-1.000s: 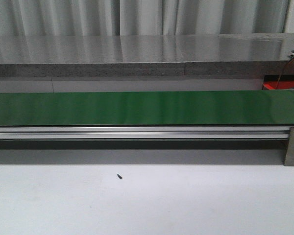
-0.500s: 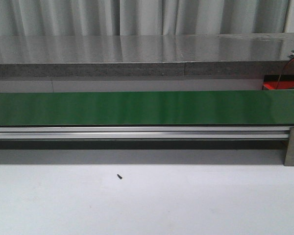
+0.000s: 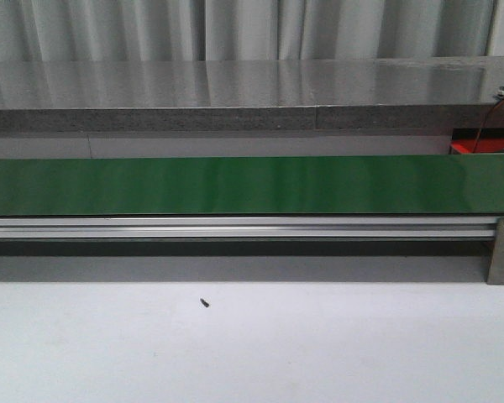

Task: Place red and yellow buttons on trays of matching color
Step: 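Lower the open left gripper over a red button and grasp it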

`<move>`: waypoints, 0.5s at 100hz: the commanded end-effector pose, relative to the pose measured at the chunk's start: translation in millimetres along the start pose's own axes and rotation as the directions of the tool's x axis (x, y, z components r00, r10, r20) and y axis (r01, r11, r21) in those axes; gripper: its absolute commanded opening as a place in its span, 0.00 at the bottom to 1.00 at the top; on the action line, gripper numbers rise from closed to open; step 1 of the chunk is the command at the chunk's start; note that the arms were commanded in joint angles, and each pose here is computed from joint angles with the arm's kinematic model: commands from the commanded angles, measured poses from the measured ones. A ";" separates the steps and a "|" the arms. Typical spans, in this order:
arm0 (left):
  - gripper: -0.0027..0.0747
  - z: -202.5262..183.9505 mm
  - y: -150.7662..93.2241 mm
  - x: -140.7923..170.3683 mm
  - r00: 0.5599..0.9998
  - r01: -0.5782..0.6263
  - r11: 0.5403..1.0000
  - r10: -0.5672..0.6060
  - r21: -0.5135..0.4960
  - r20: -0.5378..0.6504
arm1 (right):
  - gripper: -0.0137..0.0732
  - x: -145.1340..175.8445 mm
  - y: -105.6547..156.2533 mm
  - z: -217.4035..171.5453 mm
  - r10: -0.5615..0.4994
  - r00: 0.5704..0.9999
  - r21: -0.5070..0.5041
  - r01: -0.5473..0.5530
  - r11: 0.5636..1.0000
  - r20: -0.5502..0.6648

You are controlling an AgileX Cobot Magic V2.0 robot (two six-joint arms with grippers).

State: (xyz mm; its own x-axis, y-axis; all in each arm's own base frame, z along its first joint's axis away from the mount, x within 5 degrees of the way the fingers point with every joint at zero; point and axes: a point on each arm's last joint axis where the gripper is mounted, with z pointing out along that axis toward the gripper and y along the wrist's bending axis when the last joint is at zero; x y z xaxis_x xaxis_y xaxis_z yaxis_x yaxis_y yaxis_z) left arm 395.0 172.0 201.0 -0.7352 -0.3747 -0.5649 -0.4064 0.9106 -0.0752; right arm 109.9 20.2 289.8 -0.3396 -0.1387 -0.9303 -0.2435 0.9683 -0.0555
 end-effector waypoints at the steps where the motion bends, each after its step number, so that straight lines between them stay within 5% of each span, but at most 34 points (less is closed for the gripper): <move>1: 0.74 -22.5 -0.8 -23.2 0.989 0.017 1.000 -0.017 0.003 0.147 | 0.05 -12.8 -3.0 -3.0 0.007 0.997 0.030 -0.010 1.000 0.082; 50: 0.74 -11.4 -1.1 -24.2 0.983 0.016 1.000 -0.016 0.000 0.180 | 0.05 -12.8 -3.0 -3.0 0.007 0.997 0.030 -0.010 1.000 0.082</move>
State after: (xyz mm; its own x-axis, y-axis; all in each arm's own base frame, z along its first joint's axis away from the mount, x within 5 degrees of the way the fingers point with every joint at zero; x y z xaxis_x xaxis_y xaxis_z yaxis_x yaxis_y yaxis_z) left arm 402.3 176.1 186.7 -0.7175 -0.3715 -0.5892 -0.4122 0.9084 -0.0708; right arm 109.9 20.2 289.8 -0.3396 -0.1387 -0.9303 -0.2435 0.9683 -0.0555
